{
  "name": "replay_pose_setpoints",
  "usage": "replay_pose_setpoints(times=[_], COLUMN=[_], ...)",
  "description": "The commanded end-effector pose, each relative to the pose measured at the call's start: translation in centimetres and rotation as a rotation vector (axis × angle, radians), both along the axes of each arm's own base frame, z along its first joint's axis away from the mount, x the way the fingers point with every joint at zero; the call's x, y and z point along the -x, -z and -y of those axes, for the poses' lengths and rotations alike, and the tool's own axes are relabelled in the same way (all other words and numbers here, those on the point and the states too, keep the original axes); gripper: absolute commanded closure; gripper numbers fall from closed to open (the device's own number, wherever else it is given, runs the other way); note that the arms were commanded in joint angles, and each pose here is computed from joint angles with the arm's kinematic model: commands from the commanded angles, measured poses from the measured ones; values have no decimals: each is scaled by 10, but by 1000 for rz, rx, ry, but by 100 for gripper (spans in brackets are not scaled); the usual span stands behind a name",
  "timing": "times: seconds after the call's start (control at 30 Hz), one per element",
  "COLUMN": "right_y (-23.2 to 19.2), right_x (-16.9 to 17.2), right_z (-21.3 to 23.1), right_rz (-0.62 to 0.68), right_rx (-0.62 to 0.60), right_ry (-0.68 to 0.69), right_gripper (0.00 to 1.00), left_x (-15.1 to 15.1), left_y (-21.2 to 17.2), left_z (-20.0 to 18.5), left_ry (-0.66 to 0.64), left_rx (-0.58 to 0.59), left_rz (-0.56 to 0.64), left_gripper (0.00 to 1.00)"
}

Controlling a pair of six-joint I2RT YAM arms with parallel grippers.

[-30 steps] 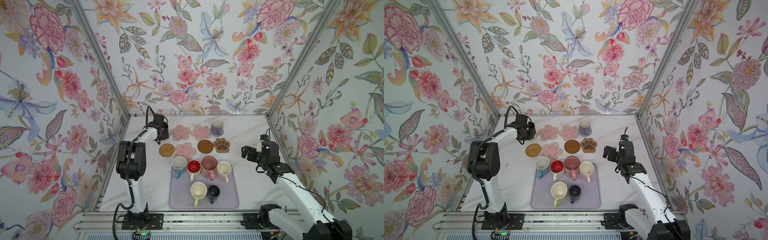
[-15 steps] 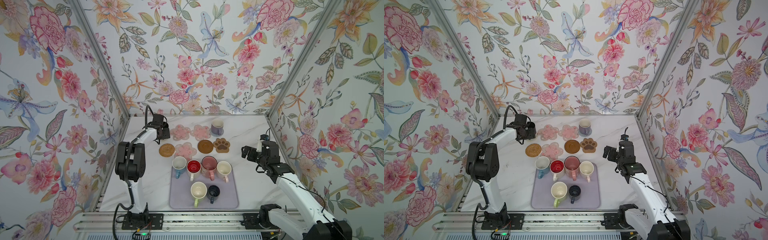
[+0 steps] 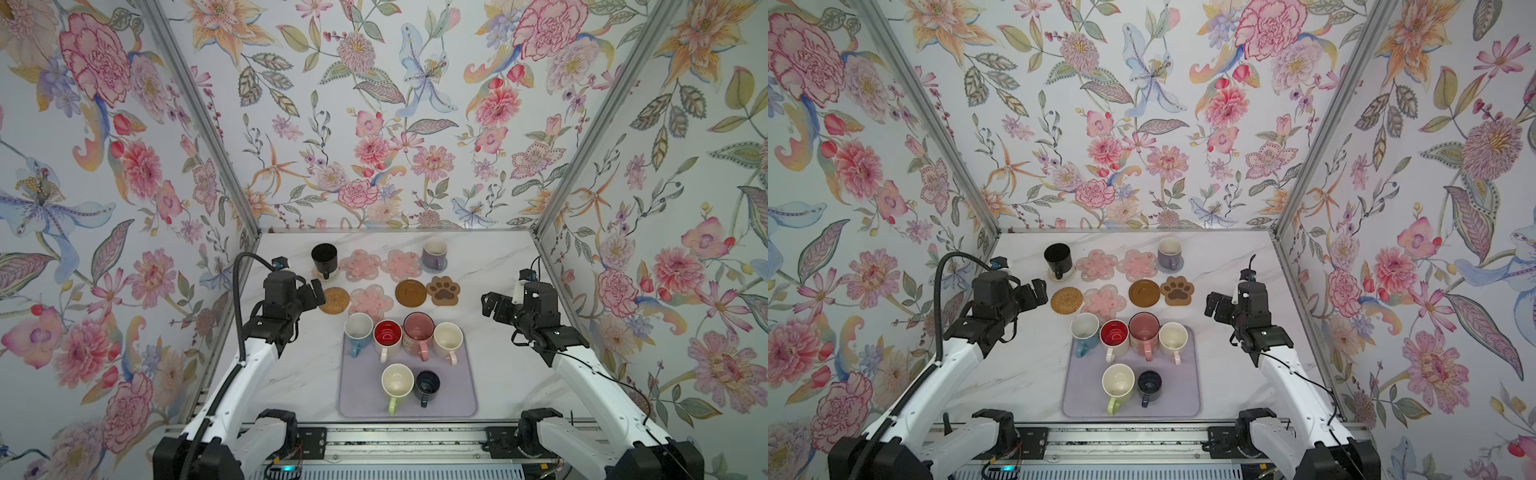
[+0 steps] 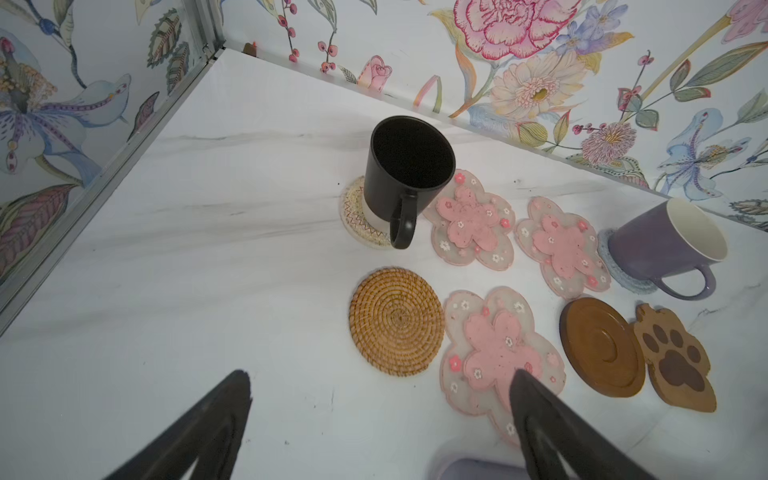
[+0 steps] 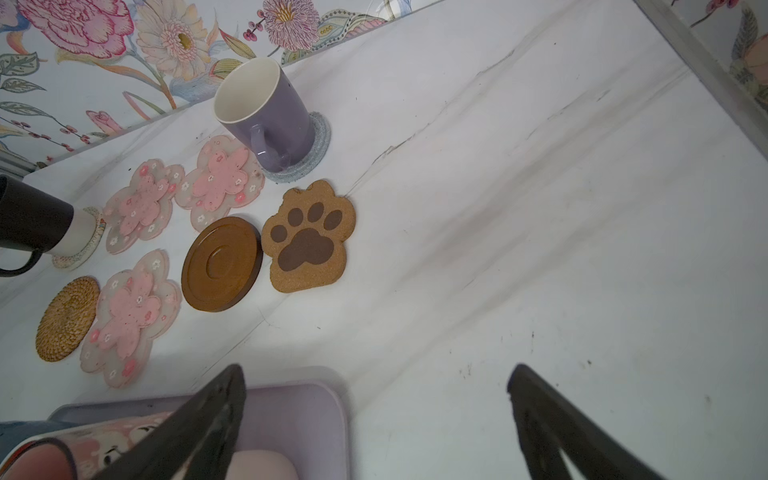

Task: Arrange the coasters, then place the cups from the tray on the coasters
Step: 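Open the left gripper and draw it back while the right gripper lowers toward the tray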

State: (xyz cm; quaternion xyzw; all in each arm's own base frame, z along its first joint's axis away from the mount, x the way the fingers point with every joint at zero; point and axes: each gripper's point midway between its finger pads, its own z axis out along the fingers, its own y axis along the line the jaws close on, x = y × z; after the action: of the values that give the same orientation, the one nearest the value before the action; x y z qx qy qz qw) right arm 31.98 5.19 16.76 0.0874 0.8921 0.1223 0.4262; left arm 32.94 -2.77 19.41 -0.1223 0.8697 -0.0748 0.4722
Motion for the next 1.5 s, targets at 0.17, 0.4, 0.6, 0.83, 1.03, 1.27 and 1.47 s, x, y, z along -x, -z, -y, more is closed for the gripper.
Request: replay_pose_setpoints(times=[0.17,0.4,0.6,0.83,1.03,1.27,1.47], right_y=[-11,-10,-22,-18,0,30,55], right_x=[-1,21,50,80,102,124,137], right_z=[-7,-15,-34,-60,-84,-100,-112], right_rz=[-9,-51,-96,-132,-193,-265,-311], right_rx=[-28,-46,-32,-5,6,34,47], right_ry=[-32,-68,-152,-215,-270,-309,-334], right_gripper=[1,1,1,1,4,9,16], left_x=[40,34,36,42,44,48,47], left_y=[10,12,14,16,13,12,13], left_z=[0,1,-3,-7,-8,-10,-11], left_ry=[-15,-14,-36,-56,-61,-73,-80], left_rx=[105,118,110,119,115,125,118], left_rz=[71,99,108,130,125,147,145], left_gripper=[1,1,1,1,1,1,1])
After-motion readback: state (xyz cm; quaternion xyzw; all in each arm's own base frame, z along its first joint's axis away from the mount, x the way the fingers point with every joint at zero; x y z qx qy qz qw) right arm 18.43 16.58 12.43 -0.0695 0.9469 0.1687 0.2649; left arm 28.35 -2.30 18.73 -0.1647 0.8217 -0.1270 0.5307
